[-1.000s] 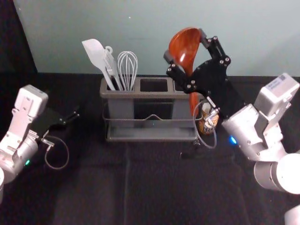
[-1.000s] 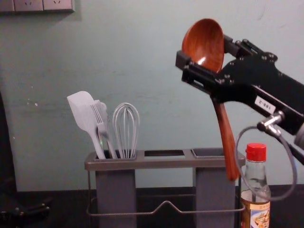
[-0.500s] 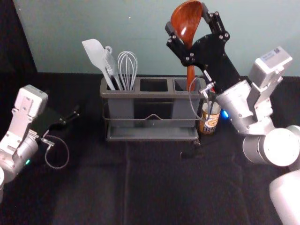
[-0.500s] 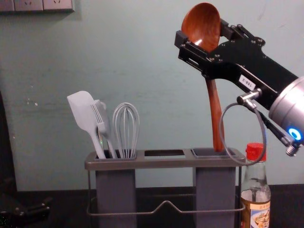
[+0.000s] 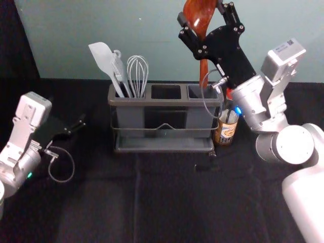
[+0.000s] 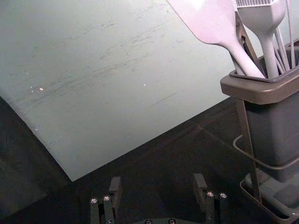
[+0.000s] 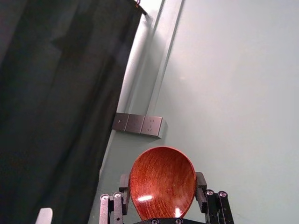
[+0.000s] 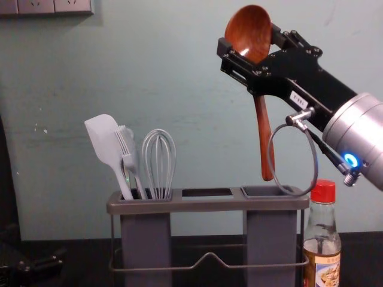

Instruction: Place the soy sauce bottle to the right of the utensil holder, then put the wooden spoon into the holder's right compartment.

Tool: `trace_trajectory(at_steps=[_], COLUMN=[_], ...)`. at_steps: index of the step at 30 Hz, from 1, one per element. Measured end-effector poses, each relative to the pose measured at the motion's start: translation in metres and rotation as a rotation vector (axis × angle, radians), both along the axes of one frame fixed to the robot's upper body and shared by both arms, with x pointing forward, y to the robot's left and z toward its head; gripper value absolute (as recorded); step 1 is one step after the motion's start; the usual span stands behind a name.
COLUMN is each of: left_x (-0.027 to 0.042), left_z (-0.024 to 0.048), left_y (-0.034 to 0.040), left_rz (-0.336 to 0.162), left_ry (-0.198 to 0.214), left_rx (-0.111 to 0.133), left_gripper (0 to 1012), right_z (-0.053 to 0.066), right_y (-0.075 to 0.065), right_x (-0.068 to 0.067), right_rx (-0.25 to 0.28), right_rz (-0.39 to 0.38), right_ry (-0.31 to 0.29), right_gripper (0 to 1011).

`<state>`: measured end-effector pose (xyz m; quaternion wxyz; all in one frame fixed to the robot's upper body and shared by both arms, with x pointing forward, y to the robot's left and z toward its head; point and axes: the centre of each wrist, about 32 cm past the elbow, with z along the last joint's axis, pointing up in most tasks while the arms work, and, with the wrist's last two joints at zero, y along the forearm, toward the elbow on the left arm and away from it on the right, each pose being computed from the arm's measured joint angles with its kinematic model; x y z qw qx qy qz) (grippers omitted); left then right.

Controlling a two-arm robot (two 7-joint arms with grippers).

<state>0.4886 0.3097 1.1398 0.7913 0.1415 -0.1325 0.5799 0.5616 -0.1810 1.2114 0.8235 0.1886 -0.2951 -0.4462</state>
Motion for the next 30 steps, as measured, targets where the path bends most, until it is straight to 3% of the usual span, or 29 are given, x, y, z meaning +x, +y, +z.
trace_trajectory(at_steps=[16,30], left_x=[0.0000,0.0000], left_z=[0.0000,0.0000], left_y=[0.0000,0.0000], left_rz=[0.000,0.000], left_ry=[0.000,0.000], left_rx=[0.000,0.000], left_gripper=[1005,1005], right_z=[-0.016,-0.045], right_y=[0.004,0.006], right_x=[0.019,0.013], right_rx=[0.021,0.025], right_rz=[-0.001,0.006], right_ry=[0.007,0.043], right_gripper=[836,836])
